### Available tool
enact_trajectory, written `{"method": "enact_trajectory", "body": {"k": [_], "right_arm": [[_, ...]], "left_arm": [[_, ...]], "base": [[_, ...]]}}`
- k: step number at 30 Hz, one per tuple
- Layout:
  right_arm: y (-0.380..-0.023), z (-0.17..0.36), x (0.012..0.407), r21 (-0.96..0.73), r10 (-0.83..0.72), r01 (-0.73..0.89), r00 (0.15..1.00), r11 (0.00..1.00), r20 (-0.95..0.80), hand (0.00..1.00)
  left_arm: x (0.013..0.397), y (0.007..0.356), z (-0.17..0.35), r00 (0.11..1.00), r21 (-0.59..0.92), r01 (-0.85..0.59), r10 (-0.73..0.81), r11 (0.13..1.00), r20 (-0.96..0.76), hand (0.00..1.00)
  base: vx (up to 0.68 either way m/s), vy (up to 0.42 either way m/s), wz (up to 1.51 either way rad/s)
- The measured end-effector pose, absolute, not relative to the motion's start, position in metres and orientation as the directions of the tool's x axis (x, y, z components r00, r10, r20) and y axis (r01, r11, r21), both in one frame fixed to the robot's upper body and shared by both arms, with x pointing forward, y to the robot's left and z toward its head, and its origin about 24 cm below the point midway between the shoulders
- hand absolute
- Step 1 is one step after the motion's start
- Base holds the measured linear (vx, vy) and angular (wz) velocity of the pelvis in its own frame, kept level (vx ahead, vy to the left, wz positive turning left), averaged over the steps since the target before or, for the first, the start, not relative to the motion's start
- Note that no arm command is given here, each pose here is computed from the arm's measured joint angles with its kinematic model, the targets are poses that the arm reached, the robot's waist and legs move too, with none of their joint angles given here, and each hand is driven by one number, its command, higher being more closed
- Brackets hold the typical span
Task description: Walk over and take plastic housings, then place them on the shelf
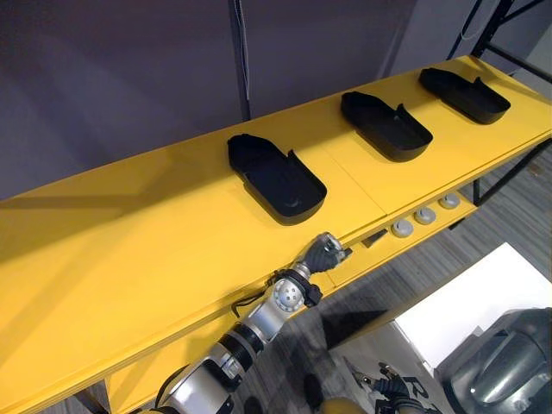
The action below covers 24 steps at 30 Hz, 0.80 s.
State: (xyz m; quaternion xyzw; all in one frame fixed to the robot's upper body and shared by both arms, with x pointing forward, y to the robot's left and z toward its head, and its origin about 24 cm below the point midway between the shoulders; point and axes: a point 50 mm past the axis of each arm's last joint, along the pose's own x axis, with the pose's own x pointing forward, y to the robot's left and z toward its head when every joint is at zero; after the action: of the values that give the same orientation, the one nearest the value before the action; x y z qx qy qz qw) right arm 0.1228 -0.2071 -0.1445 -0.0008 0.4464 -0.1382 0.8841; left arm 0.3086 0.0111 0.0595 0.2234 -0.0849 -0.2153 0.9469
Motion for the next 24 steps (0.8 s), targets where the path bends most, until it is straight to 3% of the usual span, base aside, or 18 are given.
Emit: {"method": "enact_trajectory", "body": {"k": [12, 24], "right_arm": [[-0.208, -0.146, 0.116, -0.137, -0.267, 0.269, 0.543, 0.953, -0.796, 0.00], [-0.211, -0.148, 0.106, -0.157, -0.288, 0.281, 0.520, 0.947, -0.804, 0.00]], "left_arm": [[0.322, 0.037, 0.067, 0.953, 0.366, 0.230, -0.285, 0.902, 0.105, 1.00], [0.327, 0.052, 0.068, 0.977, 0.330, 0.129, -0.177, 0.935, 0.120, 1.00]], "base": [[0.00, -0.002, -0.02], [0.00, -0.002, -0.03]]}}
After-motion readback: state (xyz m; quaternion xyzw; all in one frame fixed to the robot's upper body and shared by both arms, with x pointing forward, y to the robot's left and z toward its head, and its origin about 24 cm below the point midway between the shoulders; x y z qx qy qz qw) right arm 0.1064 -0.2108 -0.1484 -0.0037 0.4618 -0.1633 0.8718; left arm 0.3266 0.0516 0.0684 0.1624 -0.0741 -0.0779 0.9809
